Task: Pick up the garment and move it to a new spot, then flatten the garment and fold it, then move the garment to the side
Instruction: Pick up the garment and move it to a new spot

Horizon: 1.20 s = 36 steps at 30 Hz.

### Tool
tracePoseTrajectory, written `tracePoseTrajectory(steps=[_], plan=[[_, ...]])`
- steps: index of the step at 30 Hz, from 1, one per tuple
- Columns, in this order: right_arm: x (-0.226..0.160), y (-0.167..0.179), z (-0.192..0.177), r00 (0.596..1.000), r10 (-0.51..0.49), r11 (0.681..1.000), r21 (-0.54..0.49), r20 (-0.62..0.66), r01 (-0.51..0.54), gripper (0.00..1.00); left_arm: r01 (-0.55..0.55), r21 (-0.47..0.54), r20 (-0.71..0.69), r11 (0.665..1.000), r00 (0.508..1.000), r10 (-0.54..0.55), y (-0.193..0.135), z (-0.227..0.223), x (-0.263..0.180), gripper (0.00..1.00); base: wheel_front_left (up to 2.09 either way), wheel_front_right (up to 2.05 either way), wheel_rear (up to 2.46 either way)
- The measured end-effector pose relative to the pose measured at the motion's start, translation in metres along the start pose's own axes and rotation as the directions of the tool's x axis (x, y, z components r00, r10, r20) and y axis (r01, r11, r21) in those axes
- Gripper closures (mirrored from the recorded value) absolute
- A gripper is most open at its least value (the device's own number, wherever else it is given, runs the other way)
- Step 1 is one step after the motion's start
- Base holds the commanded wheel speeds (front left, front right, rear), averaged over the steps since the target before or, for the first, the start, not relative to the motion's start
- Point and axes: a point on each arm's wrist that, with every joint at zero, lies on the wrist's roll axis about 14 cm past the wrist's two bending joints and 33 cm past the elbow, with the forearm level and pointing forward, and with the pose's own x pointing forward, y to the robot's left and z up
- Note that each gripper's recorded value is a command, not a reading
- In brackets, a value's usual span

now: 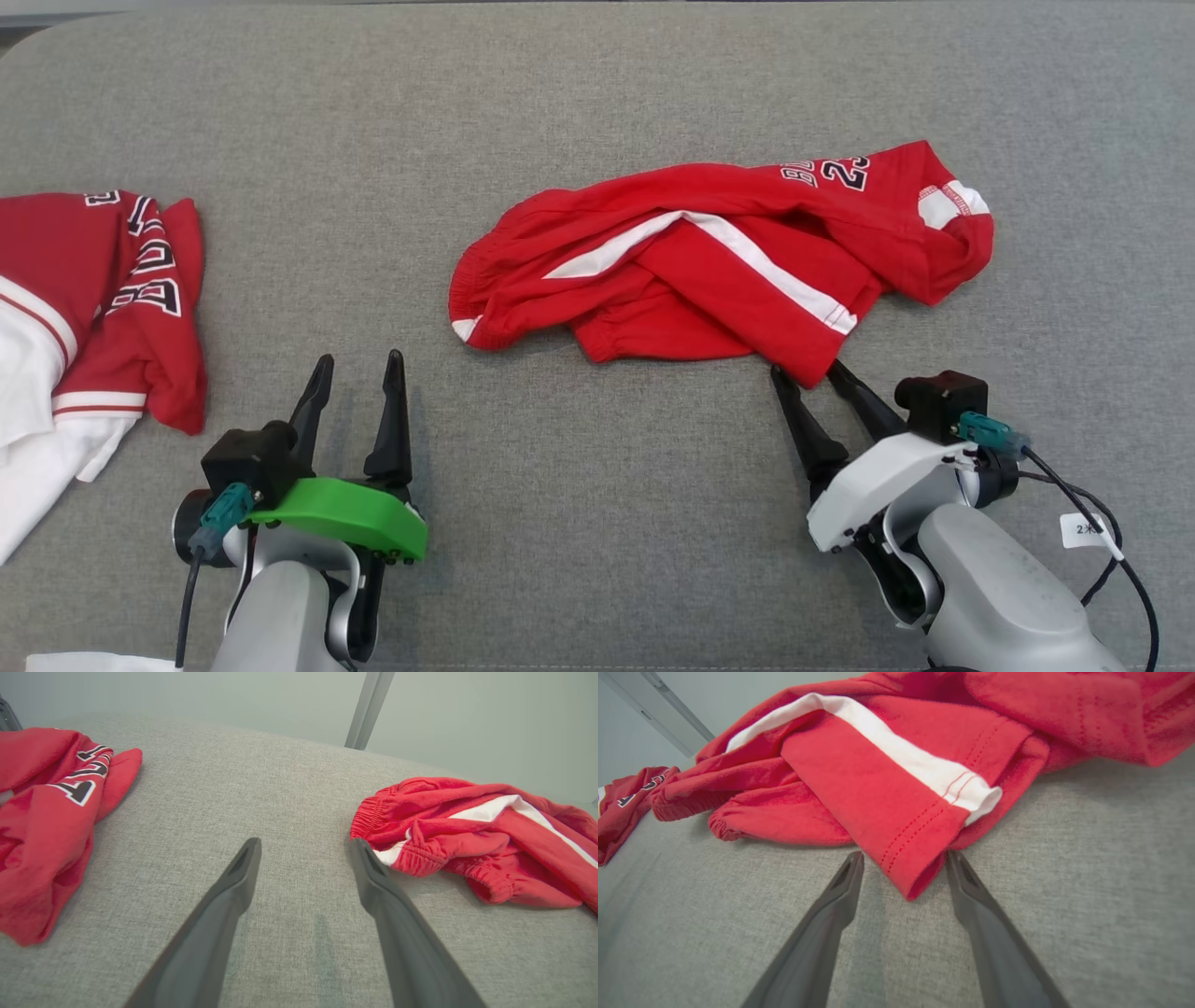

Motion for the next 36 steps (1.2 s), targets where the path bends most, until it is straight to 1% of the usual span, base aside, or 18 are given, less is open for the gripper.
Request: tracePoseTrajectory(steps=[1,2,4,7,9,10,13,16,20,21,22,23,26,29,33,36], plan=[[0.003,0.002,-0.002,1.0,0.01,1.0,-0.005,-0.006,-0.01,0.24,-0.005,0.0,-0.002,1.0,1.0,0.005,0.002,-0.001,0.0,0.0,0.0,0.0,0.0],[0.005,0.003,-0.003,1.0,0.019,1.0,-0.012,-0.012,-0.019,0.55,-0.01,0.001,-0.004,1.0,1.0,0.01,0.003,-0.002,0.0,0.0,0.0,0.0,0.0],[0.009,0.006,-0.005,0.999,0.032,0.999,-0.019,-0.021,-0.032,1.0,-0.018,-0.004,-0.01,1.0,1.0,0.018,0.005,-0.004,-0.001,0.0,0.0,0.0,0.0],[0.01,0.01,-0.005,0.998,0.049,0.998,-0.035,-0.026,-0.05,1.0,-0.02,-0.011,-0.012,1.0,1.0,0.02,0.005,-0.005,0.0,0.0,0.0,0.0,0.0],[0.006,0.008,-0.001,0.998,0.06,0.995,-0.073,-0.02,-0.061,1.0,-0.019,-0.022,-0.013,1.0,1.0,0.018,0.004,-0.005,-0.001,0.0,0.0,0.0,0.0],[-0.003,0.003,0.003,0.997,0.069,0.99,-0.119,-0.018,-0.071,1.0,-0.016,-0.033,-0.017,0.999,1.0,0.016,0.002,-0.006,-0.004,0.0,0.0,0.0,0.0],[-0.03,-0.005,-0.003,0.996,0.073,0.983,-0.168,-0.047,-0.08,1.0,0.007,-0.044,-0.044,0.999,0.999,-0.009,-0.007,-0.015,-0.012,0.0,0.0,0.0,0.0],[-0.06,-0.013,-0.013,0.993,0.071,0.977,-0.196,-0.092,-0.088,1.0,0.036,-0.058,-0.047,0.998,0.998,-0.039,-0.018,-0.016,-0.016,0.0,0.0,0.0,0.0],[-0.091,-0.034,-0.014,0.993,0.025,0.974,-0.22,-0.119,-0.051,1.0,0.095,-0.054,-0.042,0.994,0.994,-0.098,-0.038,-0.013,-0.018,0.0,0.0,0.0,0.0],[-0.094,-0.037,-0.01,0.994,0.011,0.976,-0.217,-0.106,-0.034,0.9,0.102,-0.053,-0.045,0.993,0.994,-0.104,-0.04,-0.013,-0.02,0.0,0.0,0.0,0.0],[-0.097,-0.041,-0.006,0.996,-0.005,0.976,-0.217,-0.092,-0.015,0.22,0.106,-0.052,-0.048,0.993,0.993,-0.109,-0.042,-0.014,-0.022,0.0,0.0,0.0,0.0],[-0.101,-0.044,-0.004,0.996,-0.02,0.976,-0.219,-0.085,0.001,0.0,0.111,-0.046,-0.051,0.993,0.992,-0.113,-0.044,-0.015,-0.025,0.0,0.0,0.0,0.0],[-0.11,-0.053,0.006,0.997,-0.076,0.975,-0.21,-0.03,0.068,0.0,0.109,-0.026,-0.059,0.994,0.992,-0.11,-0.043,-0.018,-0.035,0.0,0.0,0.0,0.0],[-0.116,-0.058,0.031,0.99,-0.121,0.97,-0.205,0.073,0.134,0.0,0.087,0.009,-0.047,0.996,0.995,-0.086,-0.037,-0.016,-0.047,0.0,0.0,0.0,0.0],[-0.126,-0.053,0.068,0.959,-0.157,0.962,-0.184,0.234,0.202,0.0,0.06,0.066,0.01,0.996,0.998,-0.06,-0.033,0.0,-0.057,0.0,0.0,0.0,0.0],[-0.134,-0.045,0.079,0.937,-0.174,0.957,-0.171,0.303,0.233,0.0,0.051,0.102,0.052,0.994,0.997,-0.057,-0.032,0.012,-0.064,0.0,0.0,0.0,0.0]])
